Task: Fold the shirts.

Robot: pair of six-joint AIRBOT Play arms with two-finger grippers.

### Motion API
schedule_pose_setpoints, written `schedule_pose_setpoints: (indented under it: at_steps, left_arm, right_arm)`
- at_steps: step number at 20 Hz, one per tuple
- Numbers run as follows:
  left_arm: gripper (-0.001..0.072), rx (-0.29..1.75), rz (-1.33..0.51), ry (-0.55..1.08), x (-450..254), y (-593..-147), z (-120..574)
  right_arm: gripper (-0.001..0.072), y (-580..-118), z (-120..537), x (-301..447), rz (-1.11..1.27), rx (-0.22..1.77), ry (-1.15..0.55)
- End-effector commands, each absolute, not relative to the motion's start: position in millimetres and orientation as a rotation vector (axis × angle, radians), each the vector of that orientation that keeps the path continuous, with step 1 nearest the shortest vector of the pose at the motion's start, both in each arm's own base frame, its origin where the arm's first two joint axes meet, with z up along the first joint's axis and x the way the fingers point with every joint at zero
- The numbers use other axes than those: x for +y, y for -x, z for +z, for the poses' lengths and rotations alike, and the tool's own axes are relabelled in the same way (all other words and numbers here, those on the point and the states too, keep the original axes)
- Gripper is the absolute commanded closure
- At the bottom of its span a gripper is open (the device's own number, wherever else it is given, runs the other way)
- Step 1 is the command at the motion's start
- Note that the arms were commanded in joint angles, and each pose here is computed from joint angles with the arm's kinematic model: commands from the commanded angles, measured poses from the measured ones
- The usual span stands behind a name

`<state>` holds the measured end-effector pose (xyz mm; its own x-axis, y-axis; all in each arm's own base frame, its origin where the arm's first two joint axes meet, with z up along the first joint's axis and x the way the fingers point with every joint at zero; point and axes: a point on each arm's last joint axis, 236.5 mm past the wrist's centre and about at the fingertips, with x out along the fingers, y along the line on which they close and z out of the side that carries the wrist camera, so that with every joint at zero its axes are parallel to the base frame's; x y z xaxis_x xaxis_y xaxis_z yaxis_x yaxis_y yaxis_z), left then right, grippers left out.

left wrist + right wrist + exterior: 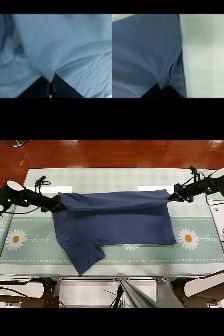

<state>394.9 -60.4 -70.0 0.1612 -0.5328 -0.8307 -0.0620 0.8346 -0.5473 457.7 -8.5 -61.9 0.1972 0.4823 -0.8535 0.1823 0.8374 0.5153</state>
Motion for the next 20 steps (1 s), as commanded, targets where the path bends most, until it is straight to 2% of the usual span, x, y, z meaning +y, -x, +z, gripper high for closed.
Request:
schedule_pose_setpoints:
  at_steps: [1,2,3,4,7,9,11,16,20]
  left_arm:
    - [0.0550,1.425,-0.344,0.517,-61.2,-381.2,-84.7]
    - [0.0211,1.420,-0.340,0.523,-59.7,-384.2,-80.9]
    - [0.0009,1.425,-0.343,0.534,-58.5,-385.3,-74.1]
    - [0.0006,1.433,-0.343,0.556,-55.5,-386.6,-63.4]
    - [0.0006,1.427,-0.350,0.575,-34.4,-377.1,-25.9]
    - [0.0006,1.393,-0.318,0.587,-17.4,-359.0,-13.5]
    - [0.0005,1.375,-0.265,0.624,-6.1,-325.2,-22.6]
    - [0.0006,1.420,-0.192,0.749,-7.3,-240.5,-65.8]
    - [0.0006,1.405,-0.174,0.877,-20.2,-231.1,-76.8]
  right_arm:
    - [0.0648,-451.3,-67.7,-1.2,0.234,1.399,-0.635]
    - [0.0391,-451.5,-63.0,5.4,0.256,1.397,-0.667]
    - [0.0066,-447.1,-58.3,12.5,0.292,1.412,-0.682]
    - [0.0094,-439.5,-53.0,17.0,0.327,1.443,-0.682]
    - [0.0094,-412.8,-31.4,-3.4,0.321,1.496,-0.639]
    - [0.0094,-401.1,-17.8,-34.3,0.206,1.435,-0.598]
    - [0.0094,-388.1,-10.0,-48.2,0.109,1.311,-0.646]
    - [0.0094,-320.8,-22.5,-7.1,0.081,1.149,-0.752]
    - [0.0094,-287.5,-31.6,24.8,0.125,1.138,-0.826]
